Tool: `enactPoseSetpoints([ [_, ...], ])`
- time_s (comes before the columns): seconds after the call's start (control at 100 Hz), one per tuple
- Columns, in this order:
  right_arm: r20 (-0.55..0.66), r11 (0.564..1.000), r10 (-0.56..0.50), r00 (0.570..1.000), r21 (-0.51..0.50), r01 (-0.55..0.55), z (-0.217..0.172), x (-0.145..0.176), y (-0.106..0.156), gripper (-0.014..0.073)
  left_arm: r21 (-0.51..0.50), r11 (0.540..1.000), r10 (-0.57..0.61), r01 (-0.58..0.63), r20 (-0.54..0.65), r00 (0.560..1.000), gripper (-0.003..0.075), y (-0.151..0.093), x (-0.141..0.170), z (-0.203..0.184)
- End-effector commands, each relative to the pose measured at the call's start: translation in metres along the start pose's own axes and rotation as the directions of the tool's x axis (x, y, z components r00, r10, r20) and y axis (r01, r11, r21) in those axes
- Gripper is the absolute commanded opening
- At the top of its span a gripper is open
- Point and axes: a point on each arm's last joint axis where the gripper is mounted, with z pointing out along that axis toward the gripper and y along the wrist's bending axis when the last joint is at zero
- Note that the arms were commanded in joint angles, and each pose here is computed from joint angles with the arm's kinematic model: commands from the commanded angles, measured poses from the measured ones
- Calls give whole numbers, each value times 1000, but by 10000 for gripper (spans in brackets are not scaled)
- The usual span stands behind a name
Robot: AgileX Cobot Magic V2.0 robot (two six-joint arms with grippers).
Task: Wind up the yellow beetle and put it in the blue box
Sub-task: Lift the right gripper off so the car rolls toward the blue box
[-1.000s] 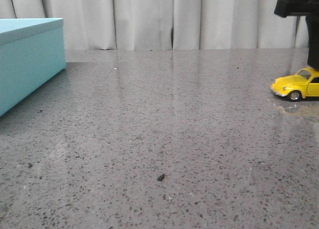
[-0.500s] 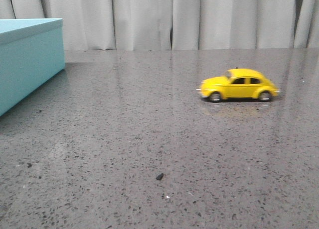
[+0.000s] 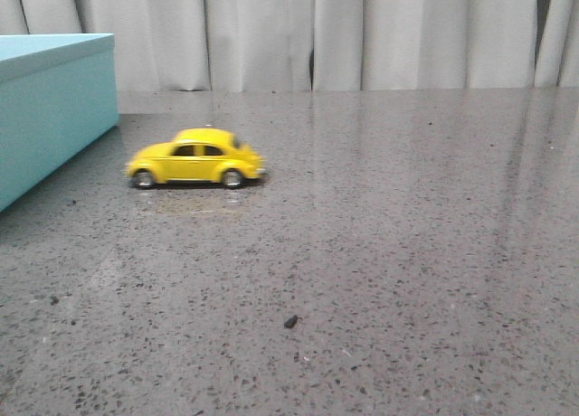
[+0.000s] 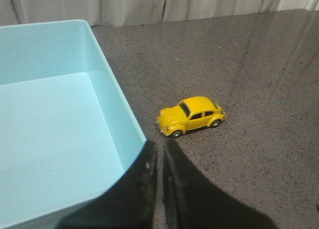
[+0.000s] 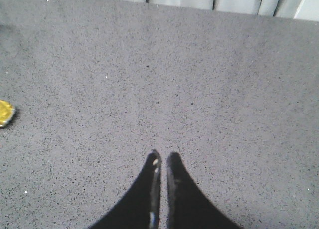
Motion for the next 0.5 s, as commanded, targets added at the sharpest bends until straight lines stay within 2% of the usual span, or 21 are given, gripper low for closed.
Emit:
enactPoseSetpoints([
  [0.0,151,1000,-3,989,14,1,-13,1,0,-48,-1,1000,-11,11,80,997,-19,0,-14,-2],
  [0.28,254,1000,-21,967,25,15,-36,38,3,-48,-1,1000,-11,11,80,997,-19,0,-14,-2],
  [0.49,362,997,-76,929,51,62,-58,51,5,-48,-4,1000,-11,12,89,996,-19,0,-15,-2],
])
